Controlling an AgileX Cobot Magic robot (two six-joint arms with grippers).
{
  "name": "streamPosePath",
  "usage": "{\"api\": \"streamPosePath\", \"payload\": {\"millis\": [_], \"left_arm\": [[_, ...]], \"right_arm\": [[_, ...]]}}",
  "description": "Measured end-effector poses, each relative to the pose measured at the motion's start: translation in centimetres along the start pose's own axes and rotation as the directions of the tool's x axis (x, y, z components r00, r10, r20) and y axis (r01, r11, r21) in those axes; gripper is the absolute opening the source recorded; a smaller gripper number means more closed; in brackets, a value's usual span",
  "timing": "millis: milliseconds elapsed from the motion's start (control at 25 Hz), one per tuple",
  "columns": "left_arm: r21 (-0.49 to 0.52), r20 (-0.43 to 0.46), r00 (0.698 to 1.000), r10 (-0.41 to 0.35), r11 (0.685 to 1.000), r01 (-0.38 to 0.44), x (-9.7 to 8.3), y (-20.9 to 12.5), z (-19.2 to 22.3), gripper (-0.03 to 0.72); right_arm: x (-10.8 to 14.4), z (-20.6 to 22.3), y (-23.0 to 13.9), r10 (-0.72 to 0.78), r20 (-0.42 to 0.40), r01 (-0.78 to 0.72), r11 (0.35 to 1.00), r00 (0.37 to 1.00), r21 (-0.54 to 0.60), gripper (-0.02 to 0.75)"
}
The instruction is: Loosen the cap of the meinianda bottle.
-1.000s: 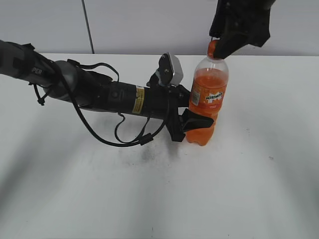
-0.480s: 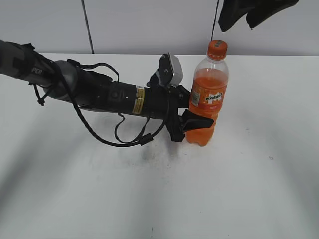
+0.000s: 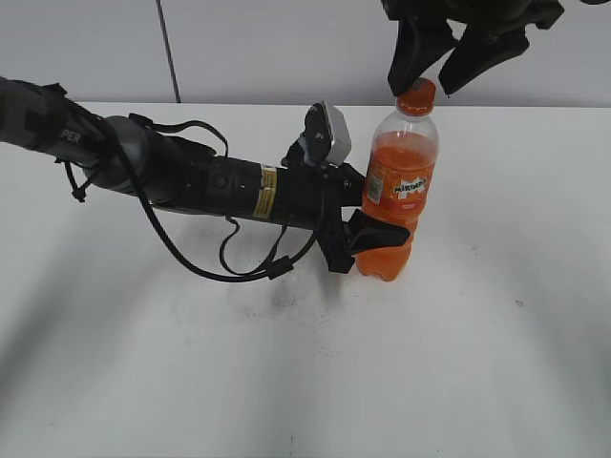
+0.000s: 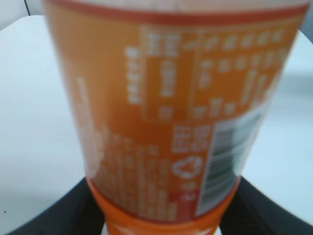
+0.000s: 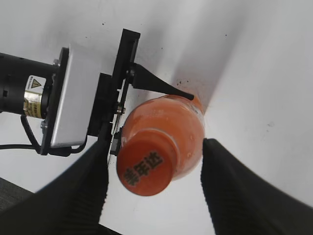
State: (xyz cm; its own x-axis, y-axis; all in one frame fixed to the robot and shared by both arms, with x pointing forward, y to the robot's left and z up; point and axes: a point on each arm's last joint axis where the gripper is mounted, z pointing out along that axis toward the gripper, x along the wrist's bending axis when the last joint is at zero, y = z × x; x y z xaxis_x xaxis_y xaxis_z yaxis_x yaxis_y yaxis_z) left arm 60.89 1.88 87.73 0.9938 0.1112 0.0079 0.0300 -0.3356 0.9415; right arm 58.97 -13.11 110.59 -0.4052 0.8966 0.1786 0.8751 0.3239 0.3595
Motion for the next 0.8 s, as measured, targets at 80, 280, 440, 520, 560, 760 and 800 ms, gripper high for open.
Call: {"api": "streamPosePath", "payload": {"millis": [80,280,440,520,560,760,800], "left_arm": [[0.000,0.000,1.000,0.000,1.000,0.000,0.00,0.00,0.00,0.398],[0.000,0.000,1.000,0.000,1.000,0.000,0.00,0.00,0.00,0.398],[0.000,0.000,1.000,0.000,1.000,0.000,0.00,0.00,0.00,0.398],[0.000,0.000,1.000,0.000,1.000,0.000,0.00,0.00,0.00,0.398],[0.000,0.000,1.000,0.000,1.000,0.000,0.00,0.00,0.00,0.398],[0.000,0.000,1.000,-0.001,1.000,0.001,0.00,0.00,0.00,0.397],[0.000,0.000,1.000,-0.002,1.000,0.002,0.00,0.00,0.00,0.397]], "right_arm": [[-0.03,0.15,0.02,0.000,0.000,0.000,1.000,1.000,0.004,0.432],[0.05,0.15,0.02,-0.030,-0.008,0.030,1.000,1.000,0.003,0.272],[0.13,0.15,0.02,-0.092,-0.013,0.092,0.996,0.996,0.002,0.265],[0.13,0.15,0.02,-0.166,-0.014,0.167,0.986,0.986,0.001,0.265],[0.13,0.15,0.02,-0.234,-0.014,0.234,0.972,0.972,0.000,0.265],[0.20,0.08,0.03,-0.782,-0.013,0.781,0.624,0.624,-0.014,0.262],[0.20,0.07,0.04,-0.846,-0.011,0.846,0.533,0.533,-0.016,0.261]]}}
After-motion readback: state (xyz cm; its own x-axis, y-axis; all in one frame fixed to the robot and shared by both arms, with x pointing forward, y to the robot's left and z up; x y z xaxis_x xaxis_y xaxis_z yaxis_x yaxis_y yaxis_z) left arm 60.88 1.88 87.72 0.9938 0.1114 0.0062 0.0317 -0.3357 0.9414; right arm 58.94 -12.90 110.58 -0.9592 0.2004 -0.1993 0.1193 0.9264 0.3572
